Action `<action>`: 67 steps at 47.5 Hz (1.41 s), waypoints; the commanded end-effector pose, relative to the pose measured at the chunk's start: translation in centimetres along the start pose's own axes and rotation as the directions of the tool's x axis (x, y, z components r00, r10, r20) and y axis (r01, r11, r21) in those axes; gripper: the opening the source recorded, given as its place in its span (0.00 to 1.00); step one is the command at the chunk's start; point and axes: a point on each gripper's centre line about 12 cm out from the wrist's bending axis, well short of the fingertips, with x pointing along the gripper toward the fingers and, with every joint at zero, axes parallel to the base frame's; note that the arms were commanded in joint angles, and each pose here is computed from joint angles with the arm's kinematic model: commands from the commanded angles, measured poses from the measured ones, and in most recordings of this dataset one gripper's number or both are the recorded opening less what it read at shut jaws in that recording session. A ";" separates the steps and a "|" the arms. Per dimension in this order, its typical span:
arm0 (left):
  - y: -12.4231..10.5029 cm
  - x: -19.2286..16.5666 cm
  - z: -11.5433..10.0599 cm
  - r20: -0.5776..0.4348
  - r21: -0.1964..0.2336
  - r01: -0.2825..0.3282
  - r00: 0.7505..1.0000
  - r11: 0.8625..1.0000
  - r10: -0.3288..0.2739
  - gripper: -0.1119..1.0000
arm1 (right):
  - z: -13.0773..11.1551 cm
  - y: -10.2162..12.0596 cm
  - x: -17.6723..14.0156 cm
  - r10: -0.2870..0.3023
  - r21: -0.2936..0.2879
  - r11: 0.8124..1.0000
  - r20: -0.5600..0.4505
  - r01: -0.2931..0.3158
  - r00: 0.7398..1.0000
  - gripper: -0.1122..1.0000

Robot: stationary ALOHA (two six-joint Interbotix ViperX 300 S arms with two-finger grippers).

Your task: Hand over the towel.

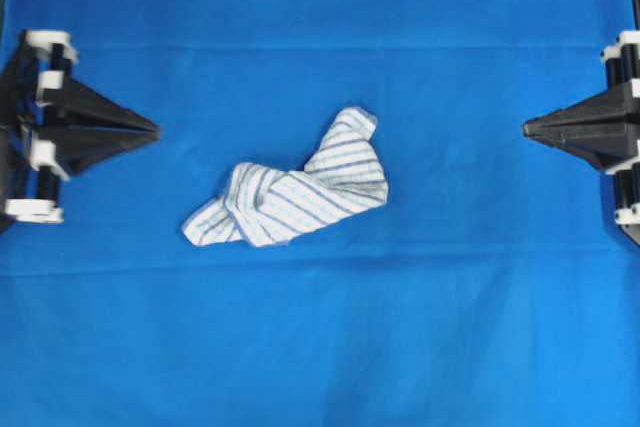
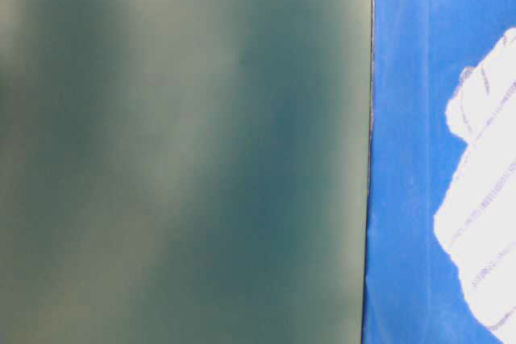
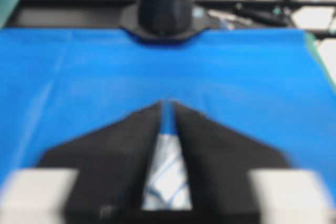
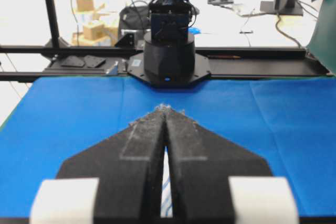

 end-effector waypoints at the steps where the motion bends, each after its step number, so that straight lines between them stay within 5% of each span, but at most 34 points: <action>1: -0.1 1.8 -0.1 -0.026 -0.001 0.004 1.000 1.000 -0.004 0.34 | 0.8 0.0 0.4 0.002 0.002 1.000 0.015 -0.002 1.000 0.10; 10: -0.5 5.6 -3.2 -0.234 -0.018 0.013 0.972 1.000 -0.017 0.83 | 0.6 0.0 0.4 0.002 0.002 1.000 0.005 -0.002 1.000 0.10; 14: -0.6 7.2 -5.0 -0.338 -0.022 0.009 0.941 1.000 -0.016 0.93 | 0.4 0.0 0.5 0.002 0.003 1.000 -0.005 -0.001 1.000 0.10; 32: -0.8 11.2 -15.4 -0.624 -0.056 -0.024 0.781 0.998 -0.016 0.94 | -0.5 0.0 0.9 0.002 0.002 1.000 -0.041 -0.002 0.999 0.10; 39: -0.9 11.6 -17.6 -0.668 -0.065 -0.037 0.744 0.997 -0.016 0.94 | -0.7 0.0 1.0 0.002 0.002 1.000 -0.052 -0.002 0.999 0.10; 46: -0.9 11.7 -18.1 -0.678 -0.062 -0.035 0.735 0.997 -0.016 0.94 | -1.0 0.0 1.2 0.000 0.002 1.000 -0.061 0.000 0.998 0.10; 57: -0.9 12.1 -17.9 -0.692 -0.053 -0.028 0.722 0.998 -0.017 0.85 | -1.0 0.0 1.2 0.000 0.003 1.000 -0.064 0.000 0.998 0.10; 67: -0.9 12.7 -17.1 -0.669 -0.041 -0.015 0.743 0.999 -0.016 0.32 | -1.0 0.0 1.2 0.000 0.006 1.000 -0.063 0.001 0.998 0.10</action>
